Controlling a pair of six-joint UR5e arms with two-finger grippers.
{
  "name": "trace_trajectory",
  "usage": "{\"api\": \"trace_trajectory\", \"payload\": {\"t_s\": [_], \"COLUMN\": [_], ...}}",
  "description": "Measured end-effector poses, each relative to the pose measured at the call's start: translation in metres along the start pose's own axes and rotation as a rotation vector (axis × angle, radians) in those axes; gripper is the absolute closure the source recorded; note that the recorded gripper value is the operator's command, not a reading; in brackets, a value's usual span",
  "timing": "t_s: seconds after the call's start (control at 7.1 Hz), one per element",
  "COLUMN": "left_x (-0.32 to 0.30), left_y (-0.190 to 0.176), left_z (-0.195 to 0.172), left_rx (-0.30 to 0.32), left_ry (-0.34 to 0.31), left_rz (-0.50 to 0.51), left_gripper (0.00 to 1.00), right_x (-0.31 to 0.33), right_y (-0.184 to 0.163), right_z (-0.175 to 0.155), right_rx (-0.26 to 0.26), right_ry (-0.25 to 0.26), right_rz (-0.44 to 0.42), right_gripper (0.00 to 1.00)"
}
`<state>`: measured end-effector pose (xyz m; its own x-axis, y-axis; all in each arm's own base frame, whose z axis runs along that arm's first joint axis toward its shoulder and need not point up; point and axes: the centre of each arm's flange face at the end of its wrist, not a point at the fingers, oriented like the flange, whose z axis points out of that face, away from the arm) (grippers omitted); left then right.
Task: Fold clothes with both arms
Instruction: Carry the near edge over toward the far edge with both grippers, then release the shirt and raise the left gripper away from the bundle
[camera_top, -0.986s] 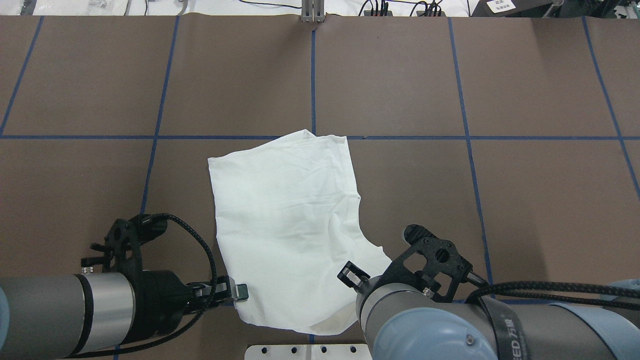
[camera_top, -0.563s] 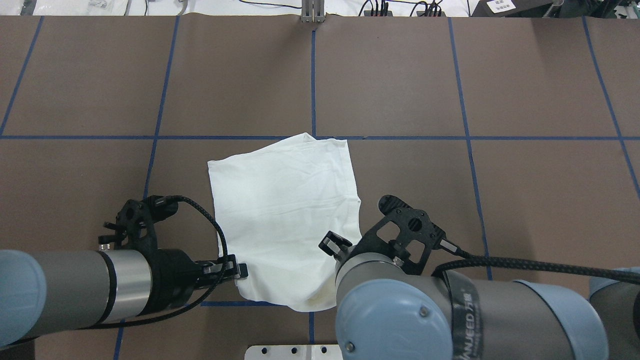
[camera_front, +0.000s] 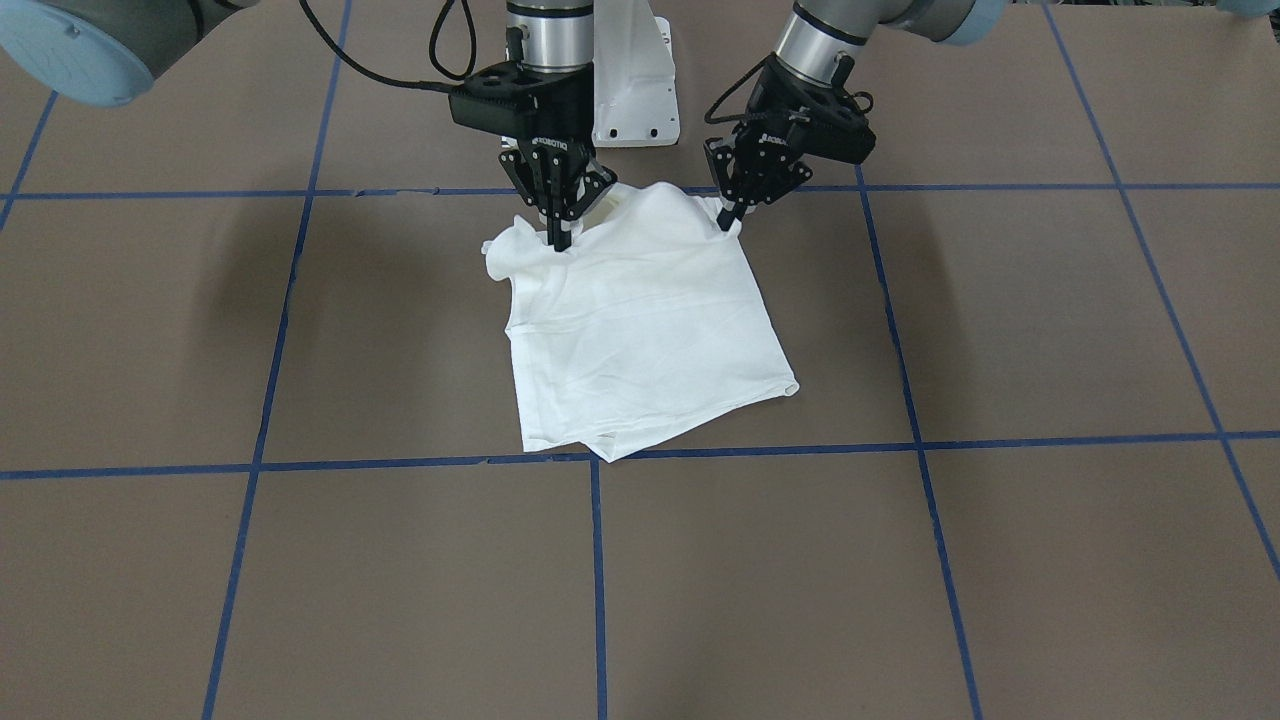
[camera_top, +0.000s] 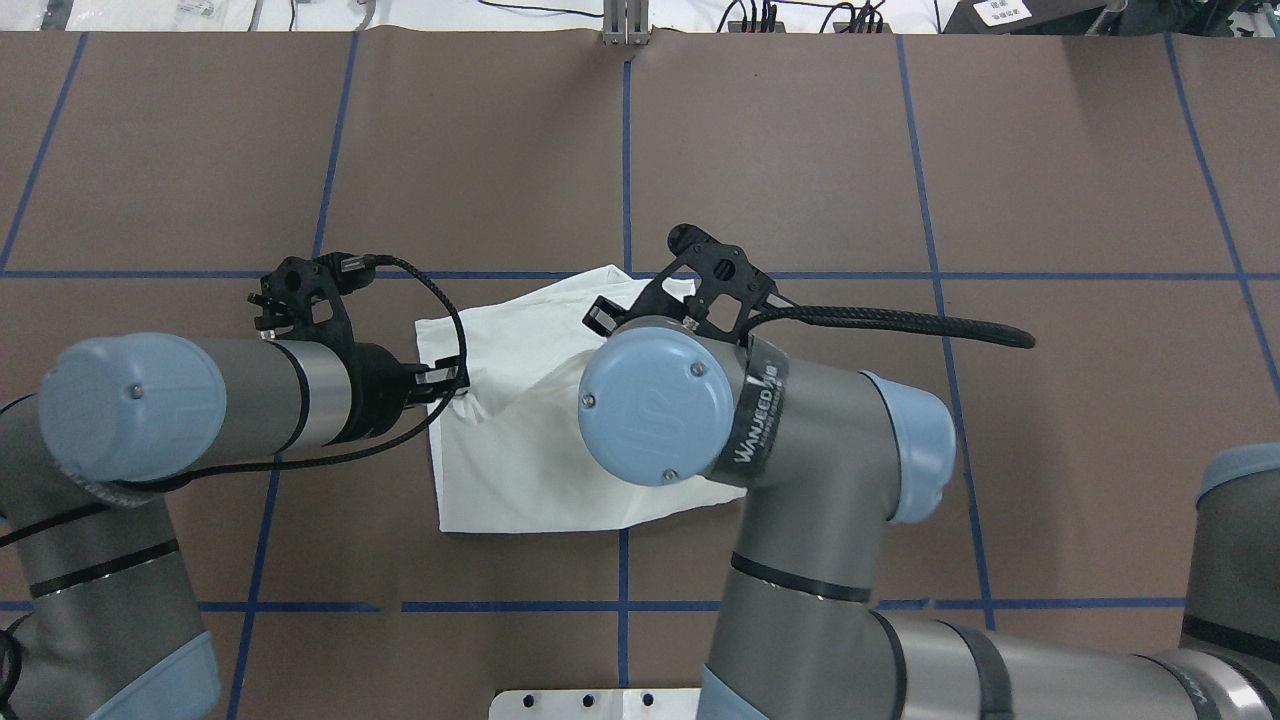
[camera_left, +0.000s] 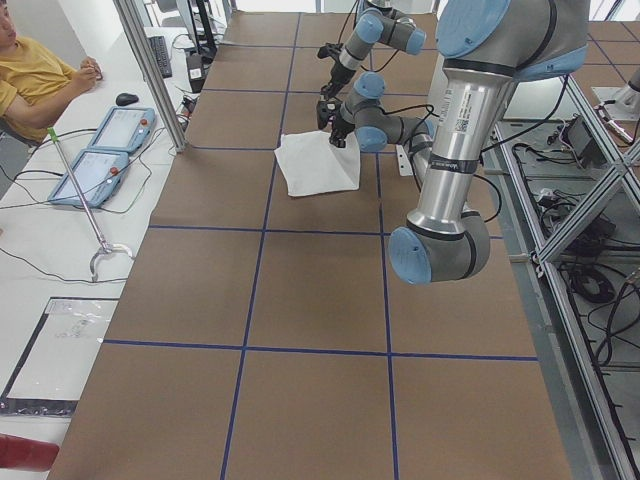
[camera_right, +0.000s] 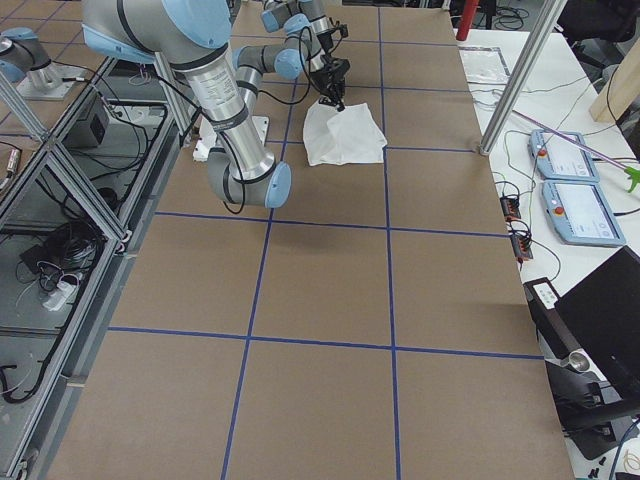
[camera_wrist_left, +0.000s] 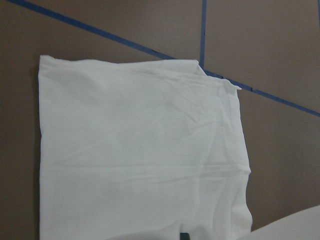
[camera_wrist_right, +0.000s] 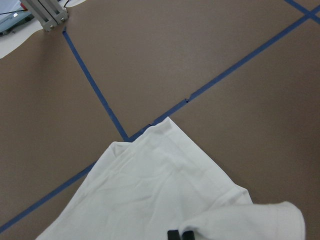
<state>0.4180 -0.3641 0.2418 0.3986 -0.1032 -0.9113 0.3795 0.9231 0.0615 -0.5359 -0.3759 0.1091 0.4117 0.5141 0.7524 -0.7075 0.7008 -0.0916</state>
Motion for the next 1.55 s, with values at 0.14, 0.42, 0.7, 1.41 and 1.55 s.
{"api": "trace_trajectory", "payload": {"t_s": [0.14, 0.42, 0.7, 1.41, 1.55], "left_x": [-0.005, -0.013, -0.02, -0.025, -0.028], "left_y": [-0.018, -0.043, -0.067, -0.083, -0.082], "left_z": [0.03, 0.079, 0.085, 0.081, 0.086], "left_rx": [0.022, 0.047, 0.073, 0.082, 0.079], "left_ry": [-0.049, -0.126, -0.15, -0.158, -0.167], "left_rz": [0.002, 0.03, 0.065, 0.151, 0.154], "left_gripper": [1.0, 1.0, 1.0, 0.0, 0.0], "right_x": [-0.026, -0.056, -0.06, -0.069, -0.07], "right_y": [-0.003, -0.012, -0.024, -0.038, -0.043], "right_z": [0.033, 0.088, 0.111, 0.129, 0.125], "right_rx": [0.023, 0.055, 0.074, 0.069, 0.055], "right_ry": [0.003, 0.009, 0.02, 0.014, 0.009], "right_rz": [0.002, -0.011, -0.046, -0.239, -0.244], "right_gripper": [1.0, 1.0, 0.91, 0.0, 0.0]}}
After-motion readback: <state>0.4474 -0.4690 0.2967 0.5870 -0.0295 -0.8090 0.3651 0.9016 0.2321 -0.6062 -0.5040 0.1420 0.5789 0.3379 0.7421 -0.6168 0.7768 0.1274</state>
